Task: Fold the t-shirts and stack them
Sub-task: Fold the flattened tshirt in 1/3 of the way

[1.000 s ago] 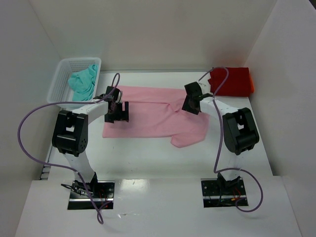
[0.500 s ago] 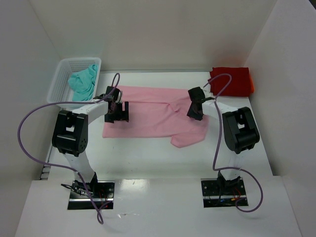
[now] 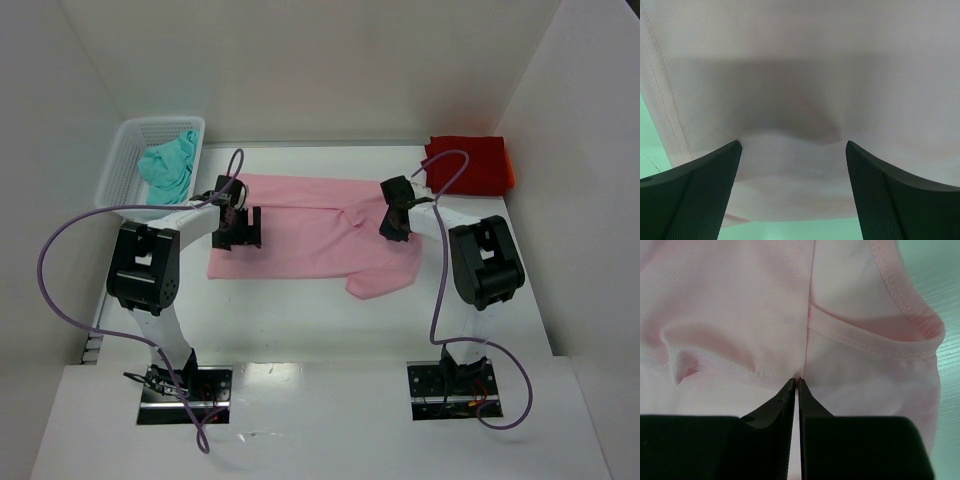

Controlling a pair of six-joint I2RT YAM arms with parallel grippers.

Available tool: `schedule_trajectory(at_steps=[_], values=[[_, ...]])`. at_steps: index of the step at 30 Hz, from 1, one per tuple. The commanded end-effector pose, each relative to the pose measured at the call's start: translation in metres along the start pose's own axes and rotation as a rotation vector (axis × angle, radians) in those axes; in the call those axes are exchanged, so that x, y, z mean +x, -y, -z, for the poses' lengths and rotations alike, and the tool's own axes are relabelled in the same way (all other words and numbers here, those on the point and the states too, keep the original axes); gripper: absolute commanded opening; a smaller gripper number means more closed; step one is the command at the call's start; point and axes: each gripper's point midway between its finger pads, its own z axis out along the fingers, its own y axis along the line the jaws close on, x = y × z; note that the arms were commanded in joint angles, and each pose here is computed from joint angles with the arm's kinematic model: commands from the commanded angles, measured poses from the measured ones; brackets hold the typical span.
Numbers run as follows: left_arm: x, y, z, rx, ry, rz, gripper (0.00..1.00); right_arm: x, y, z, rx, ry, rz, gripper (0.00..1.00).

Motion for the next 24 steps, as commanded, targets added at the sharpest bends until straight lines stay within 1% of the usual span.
schedule_trajectory(at_steps=[1, 3, 6, 14, 21, 24], values=[[-0.006, 0.000, -0.004, -0.010, 0.001, -0.017, 0.92, -0.013, -0.003, -0.005, 0.002, 0.054, -0.025, 0.07], [-0.002, -0.002, -0.006, -0.023, -0.014, -0.017, 0.92, -0.013, 0.002, -0.005, 0.026, 0.060, -0.023, 0.03], [0.001, 0.000, -0.009, -0.022, -0.024, -0.025, 0.92, -0.013, 0.006, -0.005, 0.044, 0.060, -0.019, 0.00], [0.005, -0.002, -0.015, -0.036, -0.040, -0.016, 0.92, -0.022, 0.015, -0.001, 0.058, 0.077, -0.008, 0.00], [0.010, -0.003, -0.017, -0.041, -0.057, -0.016, 0.92, -0.024, 0.031, 0.002, 0.110, 0.073, 0.006, 0.00], [0.007, -0.005, -0.018, -0.050, -0.055, -0.016, 0.92, -0.029, 0.045, 0.003, 0.127, 0.077, -0.021, 0.00]])
